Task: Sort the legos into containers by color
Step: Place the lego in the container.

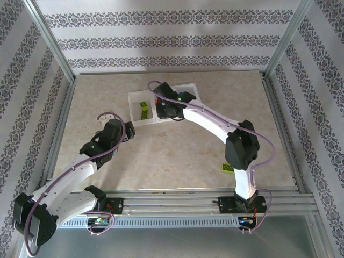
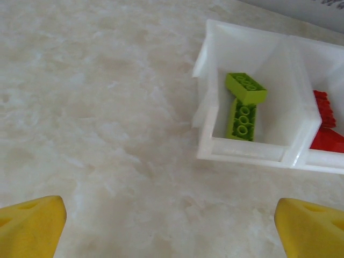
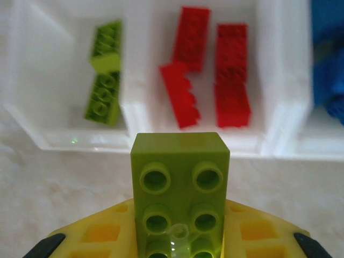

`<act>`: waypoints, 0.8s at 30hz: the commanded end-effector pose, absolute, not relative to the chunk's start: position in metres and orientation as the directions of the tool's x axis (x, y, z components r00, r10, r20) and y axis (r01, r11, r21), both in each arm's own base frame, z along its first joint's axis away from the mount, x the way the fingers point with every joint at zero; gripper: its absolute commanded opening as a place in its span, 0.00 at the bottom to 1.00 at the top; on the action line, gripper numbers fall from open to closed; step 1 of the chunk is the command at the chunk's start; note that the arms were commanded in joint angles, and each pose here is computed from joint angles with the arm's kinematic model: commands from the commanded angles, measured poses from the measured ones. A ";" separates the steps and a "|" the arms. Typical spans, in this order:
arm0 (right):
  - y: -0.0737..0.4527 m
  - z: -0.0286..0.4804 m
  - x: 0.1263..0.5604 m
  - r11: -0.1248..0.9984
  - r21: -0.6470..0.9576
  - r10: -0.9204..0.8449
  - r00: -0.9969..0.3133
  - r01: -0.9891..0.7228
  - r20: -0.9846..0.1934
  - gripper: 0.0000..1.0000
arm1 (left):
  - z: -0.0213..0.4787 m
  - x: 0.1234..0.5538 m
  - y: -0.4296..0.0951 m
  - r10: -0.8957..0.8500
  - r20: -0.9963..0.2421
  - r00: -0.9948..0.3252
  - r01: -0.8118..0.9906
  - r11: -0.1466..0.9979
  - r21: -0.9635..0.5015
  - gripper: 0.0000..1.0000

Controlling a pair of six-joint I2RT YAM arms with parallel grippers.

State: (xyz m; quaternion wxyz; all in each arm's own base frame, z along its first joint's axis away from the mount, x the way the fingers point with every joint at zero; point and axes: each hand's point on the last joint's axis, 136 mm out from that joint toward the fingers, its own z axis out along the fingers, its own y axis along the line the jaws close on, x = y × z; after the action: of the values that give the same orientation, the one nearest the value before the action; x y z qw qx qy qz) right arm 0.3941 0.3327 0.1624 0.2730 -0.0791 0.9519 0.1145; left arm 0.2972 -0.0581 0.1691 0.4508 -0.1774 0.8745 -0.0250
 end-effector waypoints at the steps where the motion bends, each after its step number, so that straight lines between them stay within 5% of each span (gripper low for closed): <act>1: 0.356 0.165 0.405 0.948 0.131 -0.169 -0.809 -0.289 -0.563 0.27 | 0.153 0.289 -0.049 -0.400 -0.731 -0.552 -0.342 0.909 -0.239 1.00; 24: 0.440 0.116 0.453 0.904 0.122 -0.261 -0.756 -0.409 -0.600 0.40 | 0.134 0.288 -0.045 -0.444 -0.684 -0.579 -0.366 0.891 -0.268 1.00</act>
State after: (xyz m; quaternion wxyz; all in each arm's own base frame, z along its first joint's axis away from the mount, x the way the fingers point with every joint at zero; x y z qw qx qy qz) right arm 0.4559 0.4313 0.1110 0.2963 -0.1668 0.9328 0.1192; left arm 0.2897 -0.0499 0.1406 0.4063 -0.2189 0.8855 -0.0534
